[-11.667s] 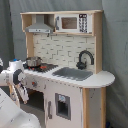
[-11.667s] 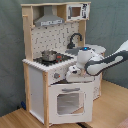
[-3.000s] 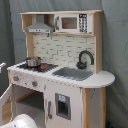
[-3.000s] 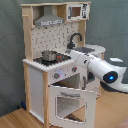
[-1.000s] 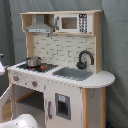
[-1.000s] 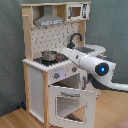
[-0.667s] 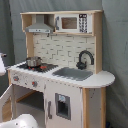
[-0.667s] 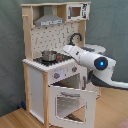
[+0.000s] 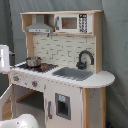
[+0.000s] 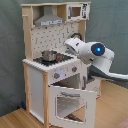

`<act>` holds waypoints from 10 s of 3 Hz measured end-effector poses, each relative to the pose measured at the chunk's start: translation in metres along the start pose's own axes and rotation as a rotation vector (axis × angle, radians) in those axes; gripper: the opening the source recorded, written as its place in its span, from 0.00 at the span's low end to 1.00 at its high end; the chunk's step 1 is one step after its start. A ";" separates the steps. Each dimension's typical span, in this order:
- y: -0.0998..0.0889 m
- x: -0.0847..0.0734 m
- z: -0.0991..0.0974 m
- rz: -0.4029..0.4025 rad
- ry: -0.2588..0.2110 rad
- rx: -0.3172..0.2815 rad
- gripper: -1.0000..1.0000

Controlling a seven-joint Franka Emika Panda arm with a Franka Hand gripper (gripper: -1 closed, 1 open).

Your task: Play with the kitchen

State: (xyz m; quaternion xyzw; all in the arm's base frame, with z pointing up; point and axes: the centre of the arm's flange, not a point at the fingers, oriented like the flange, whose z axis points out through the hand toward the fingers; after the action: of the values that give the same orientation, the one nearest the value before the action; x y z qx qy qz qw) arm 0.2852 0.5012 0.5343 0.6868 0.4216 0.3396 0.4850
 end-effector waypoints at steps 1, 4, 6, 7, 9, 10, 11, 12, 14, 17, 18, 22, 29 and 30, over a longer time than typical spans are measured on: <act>0.015 -0.005 0.020 0.085 -0.022 0.126 1.00; 0.032 0.020 0.035 0.200 -0.041 0.407 1.00; 0.046 0.036 0.063 0.268 -0.051 0.551 1.00; 0.058 0.038 0.079 0.314 -0.061 0.622 1.00; 0.070 0.044 0.112 0.400 -0.064 0.774 1.00; 0.076 0.050 0.126 0.426 -0.063 0.818 1.00; 0.083 0.056 0.141 0.445 -0.067 0.859 1.00; 0.085 0.061 0.157 0.457 -0.078 0.897 1.00; 0.078 0.065 0.199 0.446 -0.153 0.983 1.00; 0.084 0.074 0.213 0.307 -0.197 1.036 1.00; 0.072 0.082 0.220 0.247 -0.195 1.068 1.00; 0.069 0.077 0.222 0.050 -0.170 1.103 0.00; 0.085 0.004 0.144 -0.099 -0.435 1.238 0.00; 0.087 -0.014 0.149 -0.090 -0.437 1.247 0.00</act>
State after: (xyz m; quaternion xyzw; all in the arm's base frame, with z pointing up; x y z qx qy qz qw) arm 0.4311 0.4165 0.5719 0.8736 0.4596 -0.1359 0.0846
